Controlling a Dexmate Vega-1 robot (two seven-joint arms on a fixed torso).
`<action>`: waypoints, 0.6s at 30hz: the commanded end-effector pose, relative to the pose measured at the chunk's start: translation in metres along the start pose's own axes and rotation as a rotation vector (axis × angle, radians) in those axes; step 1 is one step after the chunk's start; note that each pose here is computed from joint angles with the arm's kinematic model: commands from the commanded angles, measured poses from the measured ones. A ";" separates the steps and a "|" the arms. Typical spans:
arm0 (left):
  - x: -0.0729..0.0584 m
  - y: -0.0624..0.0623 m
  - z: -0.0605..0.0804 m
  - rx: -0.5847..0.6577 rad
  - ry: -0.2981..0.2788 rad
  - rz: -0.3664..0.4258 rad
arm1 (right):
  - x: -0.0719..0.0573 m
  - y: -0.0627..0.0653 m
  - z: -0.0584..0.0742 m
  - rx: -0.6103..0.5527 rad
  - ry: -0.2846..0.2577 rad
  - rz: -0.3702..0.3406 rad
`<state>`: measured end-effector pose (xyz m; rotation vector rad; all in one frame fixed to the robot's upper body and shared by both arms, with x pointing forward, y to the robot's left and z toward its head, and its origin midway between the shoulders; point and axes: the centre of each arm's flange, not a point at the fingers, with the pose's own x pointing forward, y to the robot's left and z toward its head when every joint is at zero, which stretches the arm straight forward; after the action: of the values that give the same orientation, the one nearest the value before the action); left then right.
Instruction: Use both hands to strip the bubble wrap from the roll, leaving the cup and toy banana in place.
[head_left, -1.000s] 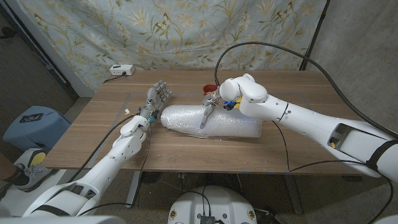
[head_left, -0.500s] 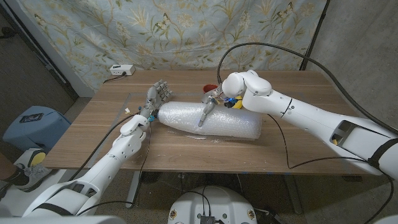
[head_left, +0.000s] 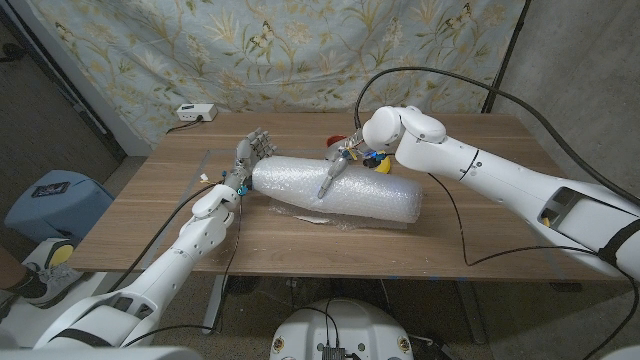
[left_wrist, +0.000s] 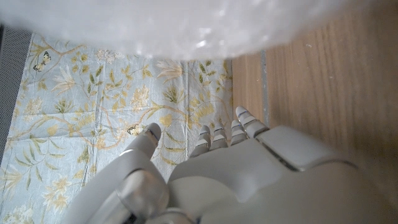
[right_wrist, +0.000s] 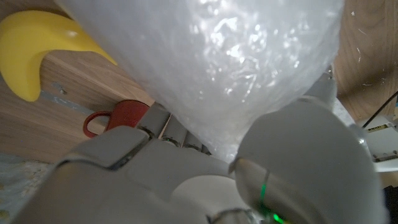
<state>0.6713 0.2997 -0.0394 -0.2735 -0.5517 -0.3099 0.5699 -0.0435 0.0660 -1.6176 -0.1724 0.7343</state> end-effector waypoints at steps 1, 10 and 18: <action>0.000 -0.002 0.002 0.005 0.004 -0.008 | -0.010 -0.008 -0.011 0.067 -0.028 0.004; 0.004 -0.004 0.001 -0.001 0.011 -0.017 | -0.017 -0.014 -0.019 0.116 -0.038 -0.007; 0.007 -0.005 0.000 -0.002 0.014 -0.029 | -0.025 -0.019 -0.029 0.181 -0.061 -0.024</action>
<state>0.6721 0.2966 -0.0358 -0.2678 -0.5465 -0.3238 0.5708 -0.0616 0.0816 -1.5068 -0.1647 0.7547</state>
